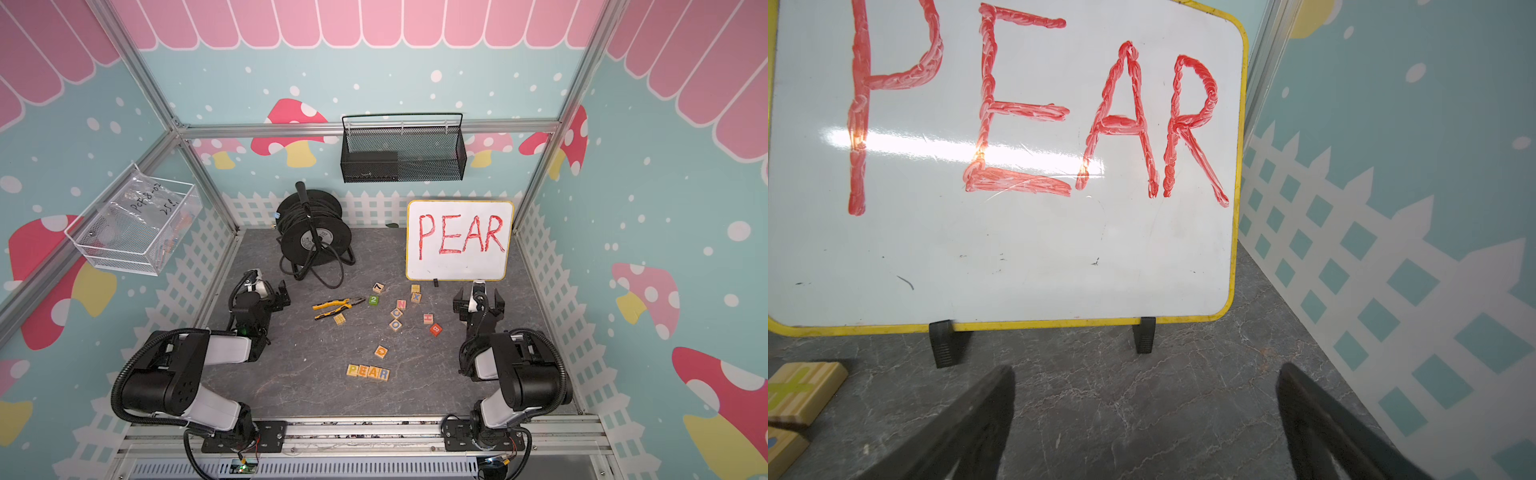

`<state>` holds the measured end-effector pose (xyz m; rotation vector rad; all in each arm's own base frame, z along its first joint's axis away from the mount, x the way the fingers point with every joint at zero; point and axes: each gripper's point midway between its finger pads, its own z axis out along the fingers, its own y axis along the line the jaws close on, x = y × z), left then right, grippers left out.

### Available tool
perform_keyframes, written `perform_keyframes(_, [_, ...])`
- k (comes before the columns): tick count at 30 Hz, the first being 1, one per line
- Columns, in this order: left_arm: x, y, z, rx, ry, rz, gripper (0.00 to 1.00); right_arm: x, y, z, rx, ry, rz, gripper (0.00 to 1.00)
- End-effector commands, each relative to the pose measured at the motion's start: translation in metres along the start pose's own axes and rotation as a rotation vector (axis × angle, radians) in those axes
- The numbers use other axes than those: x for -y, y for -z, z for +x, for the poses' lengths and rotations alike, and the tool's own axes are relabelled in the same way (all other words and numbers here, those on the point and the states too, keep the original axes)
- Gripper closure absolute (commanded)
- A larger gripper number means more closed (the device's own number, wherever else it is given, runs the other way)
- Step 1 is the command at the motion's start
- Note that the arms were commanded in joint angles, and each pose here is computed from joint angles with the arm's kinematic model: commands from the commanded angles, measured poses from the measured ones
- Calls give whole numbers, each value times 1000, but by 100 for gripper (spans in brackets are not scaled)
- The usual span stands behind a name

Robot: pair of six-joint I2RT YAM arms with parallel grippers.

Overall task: Spell the uppercase word “pear” with letter blocks
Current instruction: Reset both arms

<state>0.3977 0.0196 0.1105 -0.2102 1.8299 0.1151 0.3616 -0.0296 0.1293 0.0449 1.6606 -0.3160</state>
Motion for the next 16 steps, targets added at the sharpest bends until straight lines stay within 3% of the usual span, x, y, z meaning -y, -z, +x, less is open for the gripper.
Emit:
perform_keyframes(1, [1,-2,-7,16,-15,4,1,2,0,-9,30,-9,2,1])
perform_keyframes(16, [1,-2,-7,17,-15,5,1,2,0,-9,31,-10,2,1])
